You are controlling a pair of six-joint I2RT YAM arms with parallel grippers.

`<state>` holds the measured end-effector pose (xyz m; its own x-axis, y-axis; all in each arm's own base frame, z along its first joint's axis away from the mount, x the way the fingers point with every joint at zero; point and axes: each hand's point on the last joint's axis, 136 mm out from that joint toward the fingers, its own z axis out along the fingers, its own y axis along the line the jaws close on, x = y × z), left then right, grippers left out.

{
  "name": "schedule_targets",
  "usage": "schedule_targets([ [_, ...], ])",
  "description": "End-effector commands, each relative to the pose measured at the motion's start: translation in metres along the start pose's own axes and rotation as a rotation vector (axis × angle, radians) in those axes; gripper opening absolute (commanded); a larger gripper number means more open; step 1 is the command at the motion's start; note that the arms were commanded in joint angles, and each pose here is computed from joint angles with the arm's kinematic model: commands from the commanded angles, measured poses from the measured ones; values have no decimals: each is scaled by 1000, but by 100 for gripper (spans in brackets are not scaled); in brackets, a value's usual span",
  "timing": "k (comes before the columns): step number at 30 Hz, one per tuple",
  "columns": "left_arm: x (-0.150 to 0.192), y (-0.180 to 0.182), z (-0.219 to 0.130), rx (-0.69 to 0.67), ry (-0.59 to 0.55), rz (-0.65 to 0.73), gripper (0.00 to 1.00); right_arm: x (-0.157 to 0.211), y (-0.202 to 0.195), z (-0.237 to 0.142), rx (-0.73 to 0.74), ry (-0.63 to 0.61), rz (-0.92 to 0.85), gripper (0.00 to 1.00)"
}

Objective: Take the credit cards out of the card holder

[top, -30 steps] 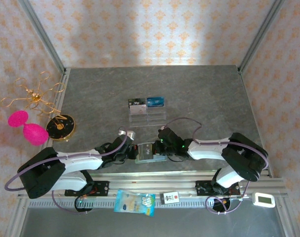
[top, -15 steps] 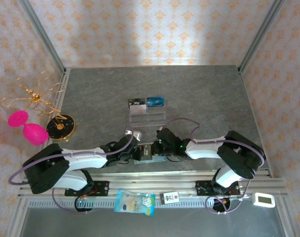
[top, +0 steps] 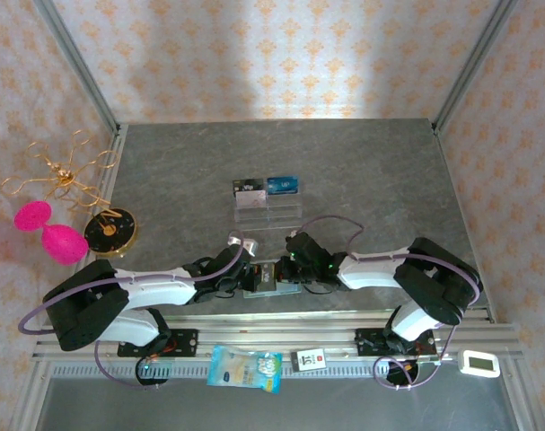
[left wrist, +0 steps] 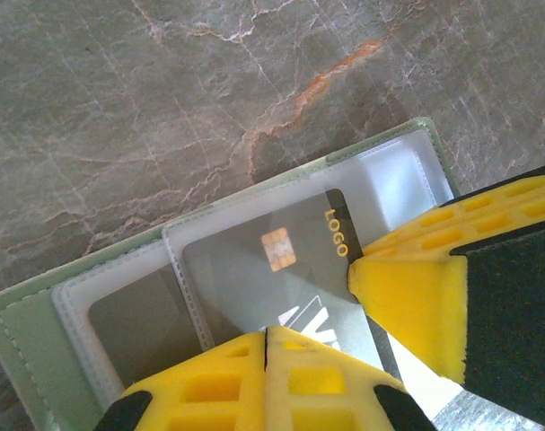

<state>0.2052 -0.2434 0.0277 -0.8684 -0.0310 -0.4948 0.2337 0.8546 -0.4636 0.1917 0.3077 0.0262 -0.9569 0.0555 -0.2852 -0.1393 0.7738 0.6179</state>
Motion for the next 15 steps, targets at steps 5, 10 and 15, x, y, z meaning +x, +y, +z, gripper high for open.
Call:
schedule_targets([
  [5,10,17,-2,-46,11,-15,0,-3,-26,-22,66,-70,54,0],
  [10,9,16,-3,-41,6,-13,0,3,-31,-23,64,-59,57,0],
  [15,6,15,-5,-41,-6,-7,0,5,-38,-22,100,-48,42,0],
])
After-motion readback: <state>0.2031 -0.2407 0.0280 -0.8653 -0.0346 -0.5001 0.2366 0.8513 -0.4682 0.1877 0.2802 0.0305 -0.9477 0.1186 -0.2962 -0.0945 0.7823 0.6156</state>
